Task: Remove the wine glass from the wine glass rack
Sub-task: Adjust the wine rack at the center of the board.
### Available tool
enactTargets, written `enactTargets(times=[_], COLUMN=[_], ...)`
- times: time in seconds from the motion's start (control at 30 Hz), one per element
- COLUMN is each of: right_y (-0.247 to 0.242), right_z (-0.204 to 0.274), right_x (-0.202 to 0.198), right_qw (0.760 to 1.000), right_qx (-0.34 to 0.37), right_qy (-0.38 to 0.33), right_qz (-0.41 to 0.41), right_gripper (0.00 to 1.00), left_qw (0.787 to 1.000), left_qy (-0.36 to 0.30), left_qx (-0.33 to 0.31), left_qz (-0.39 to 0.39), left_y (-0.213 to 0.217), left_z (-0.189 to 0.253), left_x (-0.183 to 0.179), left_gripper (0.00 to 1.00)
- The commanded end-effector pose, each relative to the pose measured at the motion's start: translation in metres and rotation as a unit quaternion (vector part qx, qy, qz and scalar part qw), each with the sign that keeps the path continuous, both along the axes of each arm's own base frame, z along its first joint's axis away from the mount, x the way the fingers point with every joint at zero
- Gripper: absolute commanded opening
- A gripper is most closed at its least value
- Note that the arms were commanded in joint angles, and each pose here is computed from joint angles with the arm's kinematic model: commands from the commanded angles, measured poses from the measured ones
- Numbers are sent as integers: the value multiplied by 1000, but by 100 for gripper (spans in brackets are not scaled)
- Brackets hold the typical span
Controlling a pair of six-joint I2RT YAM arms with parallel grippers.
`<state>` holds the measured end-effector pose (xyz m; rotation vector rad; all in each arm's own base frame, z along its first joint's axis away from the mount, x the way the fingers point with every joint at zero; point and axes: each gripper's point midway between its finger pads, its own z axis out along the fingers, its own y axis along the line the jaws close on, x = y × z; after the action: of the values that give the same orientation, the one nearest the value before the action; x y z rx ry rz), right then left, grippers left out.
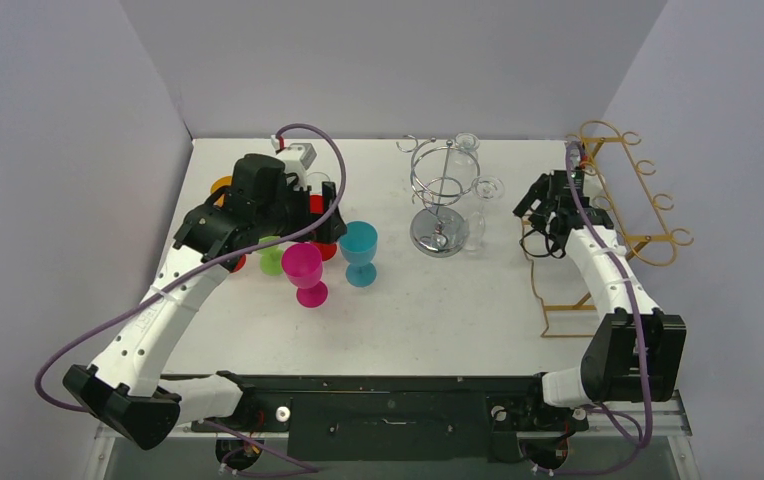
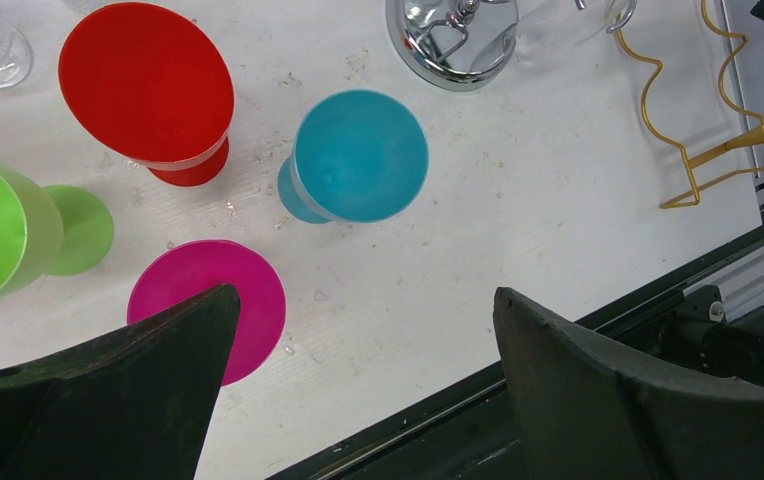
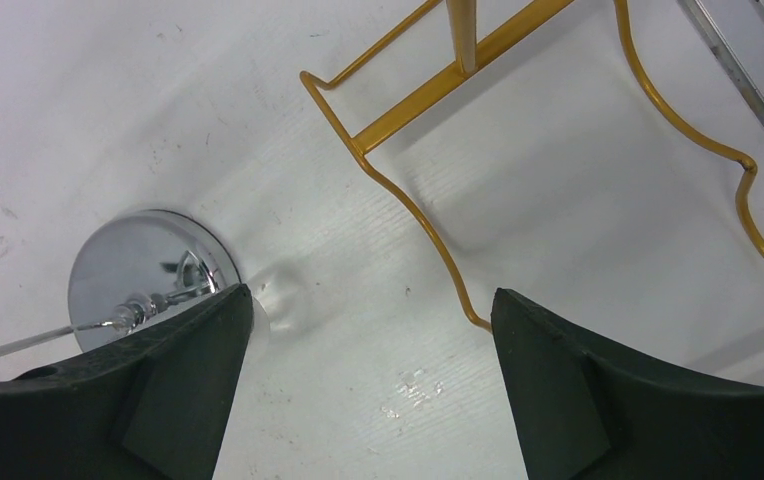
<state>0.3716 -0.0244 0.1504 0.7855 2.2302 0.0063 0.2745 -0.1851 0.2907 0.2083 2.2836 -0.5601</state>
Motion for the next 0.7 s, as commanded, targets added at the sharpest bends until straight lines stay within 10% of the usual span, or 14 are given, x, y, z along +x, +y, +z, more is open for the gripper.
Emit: enactTargets(times=[0.0, 0.67], right_y=[6, 28], right_z=[18, 41], right_x=[4, -6], right_qw=[1000, 997], right_qx=[-1, 43], right_qy=[-9, -34], right_qz=[18, 48], right_gripper=[84, 84], left_qw=[999, 1000], left_qy=[-22, -16], left_qx=[-25, -25], left_qz=[-9, -9], left_y=[-9, -12], left_z=[10, 6], left_x=[8, 11], left_gripper=[96, 96])
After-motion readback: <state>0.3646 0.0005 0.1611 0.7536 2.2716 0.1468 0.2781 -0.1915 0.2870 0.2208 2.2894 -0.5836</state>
